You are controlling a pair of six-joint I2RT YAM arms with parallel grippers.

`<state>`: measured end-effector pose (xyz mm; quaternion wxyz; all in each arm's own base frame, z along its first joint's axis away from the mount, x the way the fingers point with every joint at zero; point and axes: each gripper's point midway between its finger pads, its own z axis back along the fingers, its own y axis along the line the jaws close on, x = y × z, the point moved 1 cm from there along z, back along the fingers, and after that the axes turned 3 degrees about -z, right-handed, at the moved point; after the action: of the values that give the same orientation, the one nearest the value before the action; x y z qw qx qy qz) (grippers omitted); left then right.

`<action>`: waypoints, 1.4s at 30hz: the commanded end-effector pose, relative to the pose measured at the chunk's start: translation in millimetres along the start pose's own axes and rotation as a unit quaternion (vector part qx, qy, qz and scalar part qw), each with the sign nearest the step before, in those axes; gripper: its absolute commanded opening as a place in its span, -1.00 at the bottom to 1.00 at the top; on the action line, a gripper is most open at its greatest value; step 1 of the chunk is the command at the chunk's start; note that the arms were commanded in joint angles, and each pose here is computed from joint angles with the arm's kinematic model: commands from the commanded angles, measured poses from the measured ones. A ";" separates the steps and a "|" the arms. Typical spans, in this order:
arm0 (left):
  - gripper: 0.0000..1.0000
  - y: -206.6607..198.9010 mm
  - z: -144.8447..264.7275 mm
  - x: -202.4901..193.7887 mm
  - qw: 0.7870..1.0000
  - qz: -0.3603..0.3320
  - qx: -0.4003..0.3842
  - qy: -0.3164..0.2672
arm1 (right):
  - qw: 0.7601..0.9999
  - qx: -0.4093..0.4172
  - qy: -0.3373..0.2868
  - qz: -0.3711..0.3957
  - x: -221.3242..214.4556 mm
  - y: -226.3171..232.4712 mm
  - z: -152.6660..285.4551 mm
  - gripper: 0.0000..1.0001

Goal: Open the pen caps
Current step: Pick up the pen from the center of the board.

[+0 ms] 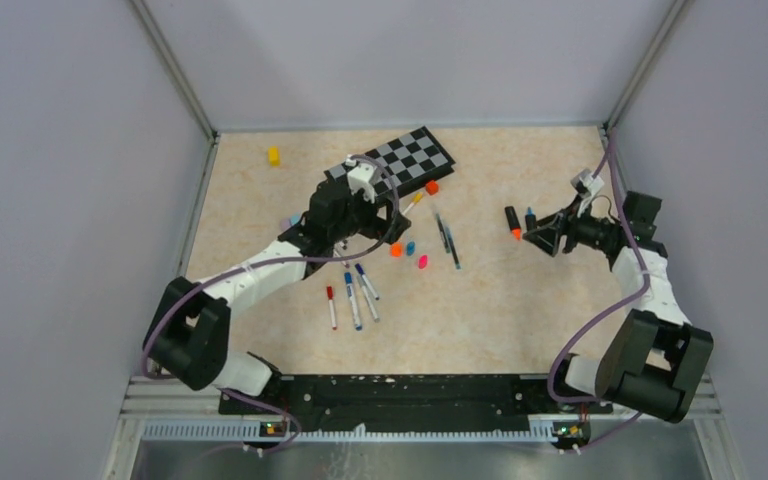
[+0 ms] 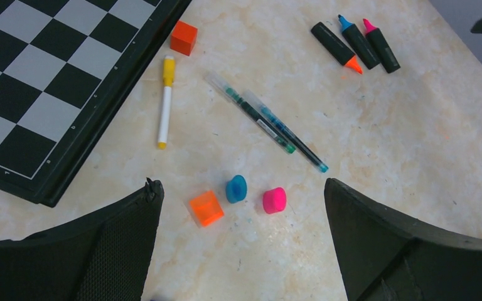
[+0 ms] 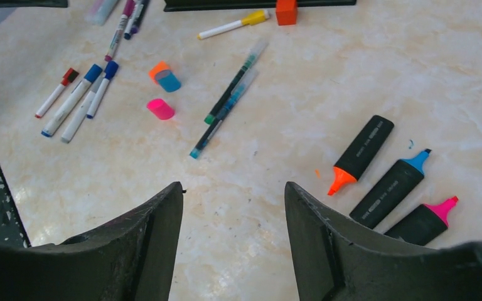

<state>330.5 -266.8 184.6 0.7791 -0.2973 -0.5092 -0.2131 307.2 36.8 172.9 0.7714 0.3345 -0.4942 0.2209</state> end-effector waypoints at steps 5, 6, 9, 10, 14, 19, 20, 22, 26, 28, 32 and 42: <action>0.97 34.2 -50.6 3.1 0.997 0.005 0.018 0.079 | 0.999 0.032 -0.003 0.039 5.2 0.3 -0.5 0.18; 0.97 38.4 -58.4 2.9 0.996 0.001 0.023 0.091 | 0.999 0.023 0.002 0.037 4.4 -3.2 -0.2 0.18; 0.93 49.9 -80.6 -4.4 0.991 -0.017 0.031 0.129 | 0.999 0.000 0.014 0.033 1.5 -12.3 0.2 0.18; 0.87 52.7 -87.3 -5.9 0.990 -0.023 0.030 0.138 | 0.999 -0.008 0.019 0.030 0.6 -15.6 0.3 0.18; 0.64 61.4 -112.7 -7.9 0.986 -0.038 0.030 0.157 | 0.999 -0.026 0.032 0.025 -0.2 -22.5 1.5 0.18; 0.44 75.6 -132.4 -10.9 0.981 -0.070 0.060 0.170 | 0.998 -0.034 0.040 0.024 -3.0 -26.3 1.6 0.18; 0.39 76.8 -136.0 -11.4 0.980 -0.073 0.062 0.172 | 0.998 -0.035 0.042 0.023 -4.4 -26.8 1.3 0.18; 0.29 76.8 -142.8 -15.2 0.978 -0.087 0.058 0.180 | 0.998 -0.036 0.047 0.020 -6.2 -28.3 0.7 0.18; 0.15 78.1 -151.5 -24.0 0.975 -0.096 0.057 0.190 | 0.998 -0.035 0.053 0.010 -8.4 -29.9 -0.6 0.18; 0.08 79.7 -154.2 -27.9 0.975 -0.098 0.059 0.192 | 0.998 -0.031 0.054 0.008 -9.3 -28.8 -2.0 0.18; -0.11 83.0 -161.0 -32.7 0.974 -0.103 0.059 0.196 | 0.998 -0.025 0.057 0.008 -9.8 -26.1 -5.0 0.18; -0.34 86.5 -170.4 -55.1 0.968 -0.100 0.051 0.226 | 0.998 -0.024 0.058 0.008 -9.3 -24.4 -5.5 0.18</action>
<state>470.7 -312.6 56.2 0.8693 -0.1488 -0.3503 -0.3153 312.3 25.3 138.0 0.8191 0.3121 -0.4333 0.2097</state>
